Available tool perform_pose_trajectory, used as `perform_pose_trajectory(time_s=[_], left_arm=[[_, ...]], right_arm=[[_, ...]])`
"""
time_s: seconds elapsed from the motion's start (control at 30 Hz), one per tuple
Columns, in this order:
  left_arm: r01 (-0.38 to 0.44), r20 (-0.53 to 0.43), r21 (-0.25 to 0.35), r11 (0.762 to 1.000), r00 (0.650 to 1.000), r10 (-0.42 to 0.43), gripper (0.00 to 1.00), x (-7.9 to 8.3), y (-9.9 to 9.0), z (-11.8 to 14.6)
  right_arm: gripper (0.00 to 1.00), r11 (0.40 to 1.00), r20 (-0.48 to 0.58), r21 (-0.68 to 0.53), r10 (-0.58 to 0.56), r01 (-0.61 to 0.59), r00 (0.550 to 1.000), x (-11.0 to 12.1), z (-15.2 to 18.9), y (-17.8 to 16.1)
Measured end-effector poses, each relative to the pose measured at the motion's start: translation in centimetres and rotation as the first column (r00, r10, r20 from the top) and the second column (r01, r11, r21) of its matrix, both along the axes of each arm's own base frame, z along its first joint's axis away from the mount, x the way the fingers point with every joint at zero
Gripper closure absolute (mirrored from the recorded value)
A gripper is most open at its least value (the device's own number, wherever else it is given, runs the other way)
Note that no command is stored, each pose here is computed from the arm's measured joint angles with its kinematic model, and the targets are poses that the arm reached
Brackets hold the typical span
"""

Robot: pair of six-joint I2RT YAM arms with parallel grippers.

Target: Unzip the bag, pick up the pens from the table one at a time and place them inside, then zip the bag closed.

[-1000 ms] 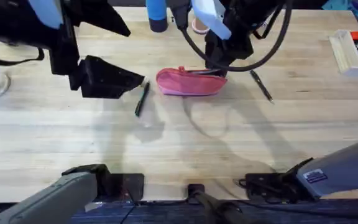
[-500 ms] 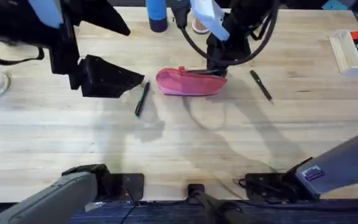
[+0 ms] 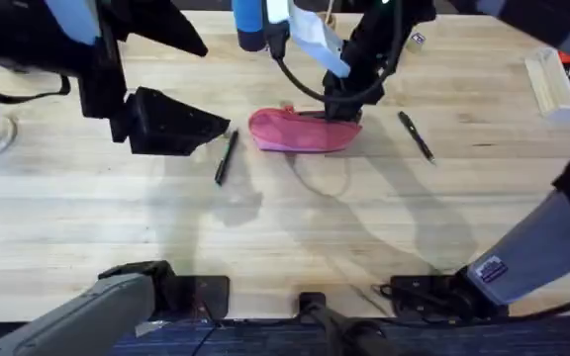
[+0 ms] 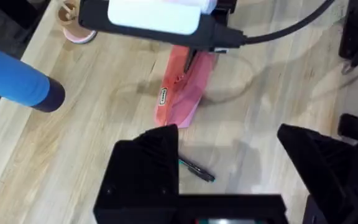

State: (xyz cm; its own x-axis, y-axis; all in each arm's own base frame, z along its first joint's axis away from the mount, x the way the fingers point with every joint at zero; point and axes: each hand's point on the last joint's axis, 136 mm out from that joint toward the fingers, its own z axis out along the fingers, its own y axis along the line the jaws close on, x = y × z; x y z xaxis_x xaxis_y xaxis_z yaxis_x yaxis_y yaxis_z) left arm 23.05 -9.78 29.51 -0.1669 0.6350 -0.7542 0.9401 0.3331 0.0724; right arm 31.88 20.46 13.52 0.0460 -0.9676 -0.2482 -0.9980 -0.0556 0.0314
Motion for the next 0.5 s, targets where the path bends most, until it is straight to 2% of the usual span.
perform_pose_trajectory(time_s=[0.5], left_arm=[[0.000,0.000,0.000,1.000,1.000,0.000,0.007,0.0,0.0,0.0]], right_arm=[[0.971,1.000,0.027,0.013,-0.009,0.008,1.000,1.8,-1.4,0.5]])
